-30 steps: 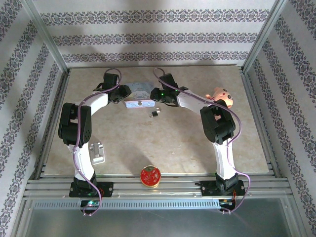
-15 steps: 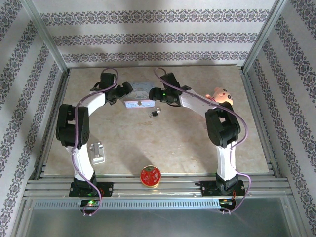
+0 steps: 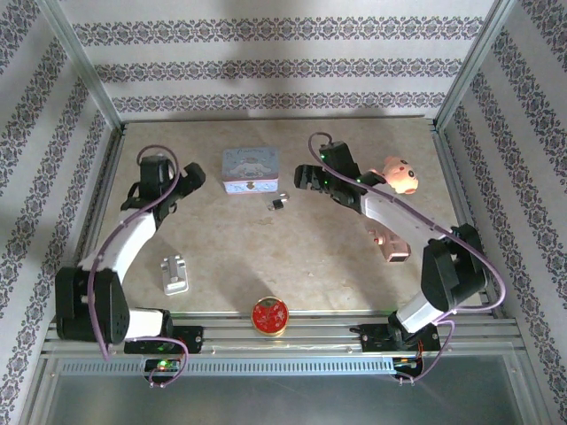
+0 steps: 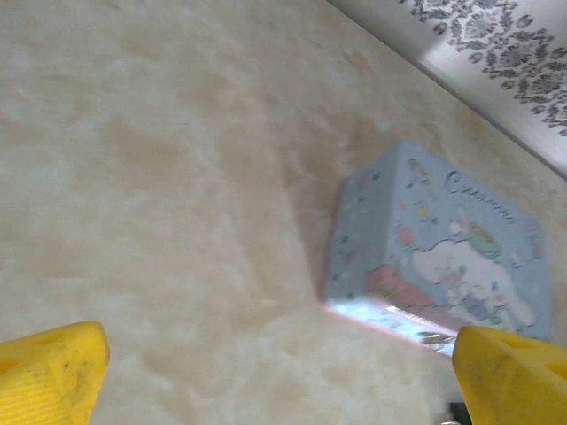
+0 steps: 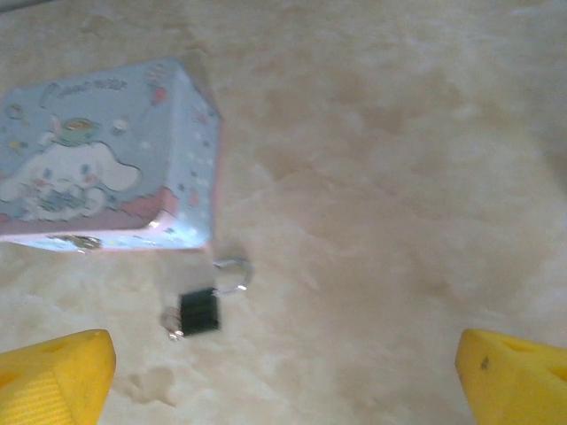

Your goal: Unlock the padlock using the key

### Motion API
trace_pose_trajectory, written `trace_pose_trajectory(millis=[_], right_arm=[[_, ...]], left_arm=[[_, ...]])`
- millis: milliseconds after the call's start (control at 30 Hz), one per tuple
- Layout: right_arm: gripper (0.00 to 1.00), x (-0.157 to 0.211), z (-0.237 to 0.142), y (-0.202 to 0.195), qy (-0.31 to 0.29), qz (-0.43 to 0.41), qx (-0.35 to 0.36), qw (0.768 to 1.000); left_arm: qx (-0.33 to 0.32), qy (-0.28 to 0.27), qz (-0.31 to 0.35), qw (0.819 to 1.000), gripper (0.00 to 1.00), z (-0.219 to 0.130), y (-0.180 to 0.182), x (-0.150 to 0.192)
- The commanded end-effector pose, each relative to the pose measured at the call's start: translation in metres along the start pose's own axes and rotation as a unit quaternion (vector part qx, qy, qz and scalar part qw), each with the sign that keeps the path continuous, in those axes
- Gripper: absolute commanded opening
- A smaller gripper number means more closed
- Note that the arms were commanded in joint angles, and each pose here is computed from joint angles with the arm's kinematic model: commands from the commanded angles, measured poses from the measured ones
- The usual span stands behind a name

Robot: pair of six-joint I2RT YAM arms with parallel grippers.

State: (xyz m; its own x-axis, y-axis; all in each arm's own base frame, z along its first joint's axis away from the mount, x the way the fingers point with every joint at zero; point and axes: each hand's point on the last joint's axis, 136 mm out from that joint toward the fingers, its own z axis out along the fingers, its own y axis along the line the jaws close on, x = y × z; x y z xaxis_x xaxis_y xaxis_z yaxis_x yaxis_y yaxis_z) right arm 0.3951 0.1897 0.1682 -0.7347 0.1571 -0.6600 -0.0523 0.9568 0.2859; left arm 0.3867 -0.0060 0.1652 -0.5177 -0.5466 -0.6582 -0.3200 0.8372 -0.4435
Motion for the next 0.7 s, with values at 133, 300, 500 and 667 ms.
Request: trace_pose_trajectory(millis=[133, 300, 500, 667], right_arm=[[0.98, 0.006, -0.043, -0.042, -0.057, -0.013, 0.069, 0.996], [0.98, 0.016, -0.065, -0.067, -0.085, -0.009, 0.097, 0.992], [0.98, 0.027, -0.089, -0.084, -0.135, -0.017, 0.096, 0.986], [0.98, 0.033, -0.109, -0.109, -0.169, -0.011, 0.133, 0.977]], left_arm=[[-0.028, -0.135, 0.054, 0.989, 0.99, -0.044, 0.031, -0.013], [-0.020, -0.185, 0.066, 0.980, 0.99, -0.066, 0.041, -0.007], [-0.021, -0.223, 0.101, 0.969, 0.99, -0.075, 0.053, 0.005], [-0.035, -0.257, 0.132, 0.957, 0.99, -0.070, 0.067, 0.013]])
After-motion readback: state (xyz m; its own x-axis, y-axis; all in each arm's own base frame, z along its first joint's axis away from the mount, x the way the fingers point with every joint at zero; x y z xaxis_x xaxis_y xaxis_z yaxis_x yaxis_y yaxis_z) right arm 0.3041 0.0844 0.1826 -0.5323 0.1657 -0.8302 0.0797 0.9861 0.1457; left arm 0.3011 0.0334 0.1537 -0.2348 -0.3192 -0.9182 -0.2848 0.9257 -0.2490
